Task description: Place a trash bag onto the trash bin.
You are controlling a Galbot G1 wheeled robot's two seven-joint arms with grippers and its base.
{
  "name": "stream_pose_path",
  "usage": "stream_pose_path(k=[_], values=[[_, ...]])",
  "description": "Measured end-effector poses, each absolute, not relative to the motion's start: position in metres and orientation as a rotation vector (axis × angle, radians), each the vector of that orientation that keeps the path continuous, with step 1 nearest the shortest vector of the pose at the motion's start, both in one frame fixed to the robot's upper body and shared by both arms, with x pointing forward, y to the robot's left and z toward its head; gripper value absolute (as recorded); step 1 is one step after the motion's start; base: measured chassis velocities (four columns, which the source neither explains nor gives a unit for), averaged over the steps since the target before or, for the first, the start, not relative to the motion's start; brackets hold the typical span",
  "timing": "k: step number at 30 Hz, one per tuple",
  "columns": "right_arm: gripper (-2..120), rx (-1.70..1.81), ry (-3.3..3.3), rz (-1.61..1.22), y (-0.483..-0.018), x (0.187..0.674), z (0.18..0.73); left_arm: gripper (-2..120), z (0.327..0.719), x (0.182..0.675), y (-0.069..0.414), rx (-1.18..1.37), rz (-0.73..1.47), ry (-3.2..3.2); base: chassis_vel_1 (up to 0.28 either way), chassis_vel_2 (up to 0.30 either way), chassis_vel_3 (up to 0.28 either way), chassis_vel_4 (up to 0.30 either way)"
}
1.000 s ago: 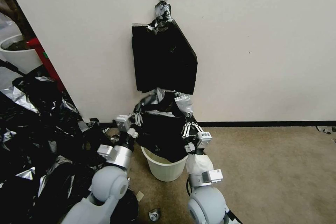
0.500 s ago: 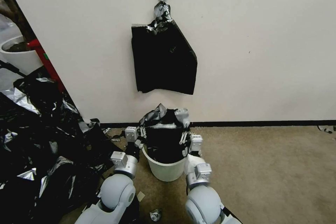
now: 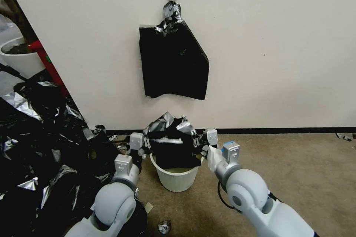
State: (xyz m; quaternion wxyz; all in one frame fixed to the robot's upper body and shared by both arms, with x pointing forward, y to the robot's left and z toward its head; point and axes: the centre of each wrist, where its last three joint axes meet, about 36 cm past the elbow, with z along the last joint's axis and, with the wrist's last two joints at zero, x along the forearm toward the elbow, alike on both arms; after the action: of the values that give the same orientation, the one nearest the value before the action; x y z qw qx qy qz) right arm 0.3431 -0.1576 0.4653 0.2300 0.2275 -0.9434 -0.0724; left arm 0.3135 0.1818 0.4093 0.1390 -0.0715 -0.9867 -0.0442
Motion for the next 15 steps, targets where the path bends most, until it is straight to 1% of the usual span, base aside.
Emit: stream_pose_path(k=[3,6,9,12,14,15], values=[[0,0.630,-2.582,-0.198,-0.162,0.345,0.466,0,0.401,0.308,0.179,-0.193,-0.132,-2.841,0.000,0.000,0.000,0.000],[0,0.611,-2.585,-0.219,-0.166,0.352,0.455,0,0.393,0.301,0.173,-0.176,-0.131,-2.840,0.000,0.000,0.000,0.000],[0,0.499,-2.624,-0.212,-0.165,0.363,0.428,0,0.386,0.291,0.165,-0.165,-0.116,-2.840,0.000,0.000,0.000,0.000],[0,0.394,-2.635,-0.193,-0.158,0.360,0.424,0,0.384,0.284,0.161,-0.151,-0.101,-2.851,0.000,0.000,0.000,0.000],[0,0.332,-2.641,-0.189,-0.150,0.345,0.433,0,0.391,0.273,0.159,-0.126,-0.075,-2.866,0.000,0.000,0.000,0.000],[0,0.332,-2.641,-0.189,-0.150,0.345,0.433,0,0.391,0.273,0.159,-0.126,-0.075,-2.866,0.000,0.000,0.000,0.000]])
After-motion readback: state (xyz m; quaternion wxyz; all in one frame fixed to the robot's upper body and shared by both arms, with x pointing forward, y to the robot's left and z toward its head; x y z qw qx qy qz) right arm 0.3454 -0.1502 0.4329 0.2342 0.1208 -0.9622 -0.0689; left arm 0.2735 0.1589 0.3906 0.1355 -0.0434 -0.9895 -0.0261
